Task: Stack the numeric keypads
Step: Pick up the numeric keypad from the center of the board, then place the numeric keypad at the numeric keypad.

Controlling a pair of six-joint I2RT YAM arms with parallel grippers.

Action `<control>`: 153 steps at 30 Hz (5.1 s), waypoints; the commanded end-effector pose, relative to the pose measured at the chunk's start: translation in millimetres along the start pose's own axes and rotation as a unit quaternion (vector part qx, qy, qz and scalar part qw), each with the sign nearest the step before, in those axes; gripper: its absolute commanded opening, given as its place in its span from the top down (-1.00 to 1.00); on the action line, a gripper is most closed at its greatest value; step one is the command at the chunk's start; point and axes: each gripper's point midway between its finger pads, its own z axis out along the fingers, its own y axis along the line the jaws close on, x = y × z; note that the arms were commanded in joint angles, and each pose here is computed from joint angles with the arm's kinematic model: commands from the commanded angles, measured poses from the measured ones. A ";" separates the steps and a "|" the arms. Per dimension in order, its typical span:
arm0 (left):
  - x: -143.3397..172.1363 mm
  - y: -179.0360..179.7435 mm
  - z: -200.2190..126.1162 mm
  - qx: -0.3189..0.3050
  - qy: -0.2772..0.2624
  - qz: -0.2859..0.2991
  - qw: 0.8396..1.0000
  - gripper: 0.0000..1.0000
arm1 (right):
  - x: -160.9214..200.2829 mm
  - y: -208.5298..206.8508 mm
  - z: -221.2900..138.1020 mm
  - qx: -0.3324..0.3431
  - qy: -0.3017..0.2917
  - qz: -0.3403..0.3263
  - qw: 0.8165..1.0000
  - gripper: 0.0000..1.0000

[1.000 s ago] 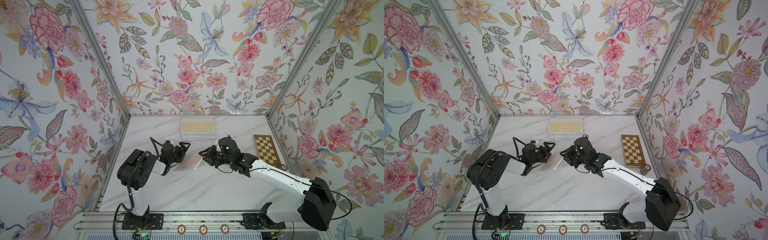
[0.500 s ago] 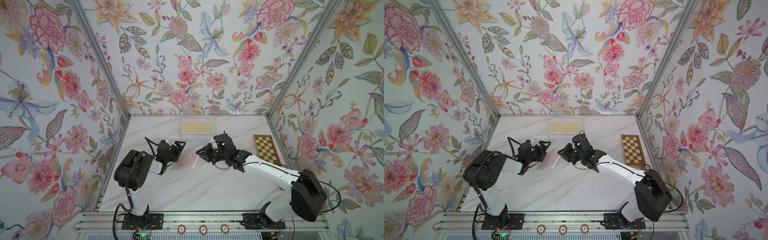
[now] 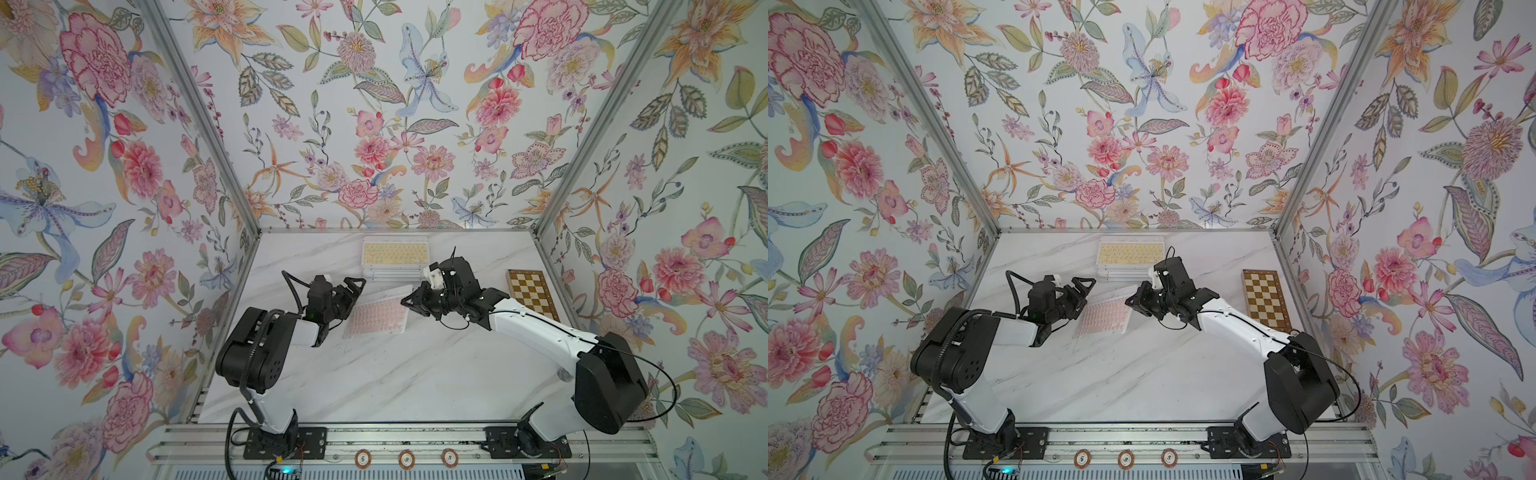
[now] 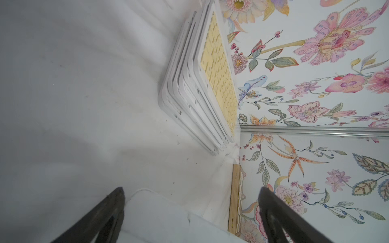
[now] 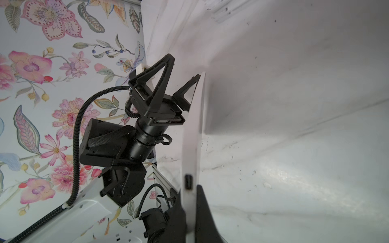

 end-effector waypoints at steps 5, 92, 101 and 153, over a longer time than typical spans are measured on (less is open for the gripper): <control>-25.5 -70.0 -6.6 0.012 0.017 0.099 0.995 -0.99 | -36.2 41.3 -37.5 -0.092 -0.006 -0.138 0.986 1.00; -96.1 -82.6 136.2 -0.003 0.045 0.159 0.986 -0.99 | -276.4 -120.2 61.1 -0.189 0.030 -0.048 0.980 0.78; -90.3 -90.4 131.9 0.003 0.049 0.160 0.986 -0.99 | -274.9 -124.4 66.0 -0.187 0.032 -0.047 0.981 0.77; -100.3 -38.1 135.1 -0.080 0.042 0.184 0.979 -0.99 | -267.7 -146.8 78.9 -0.154 0.039 -0.044 0.986 0.77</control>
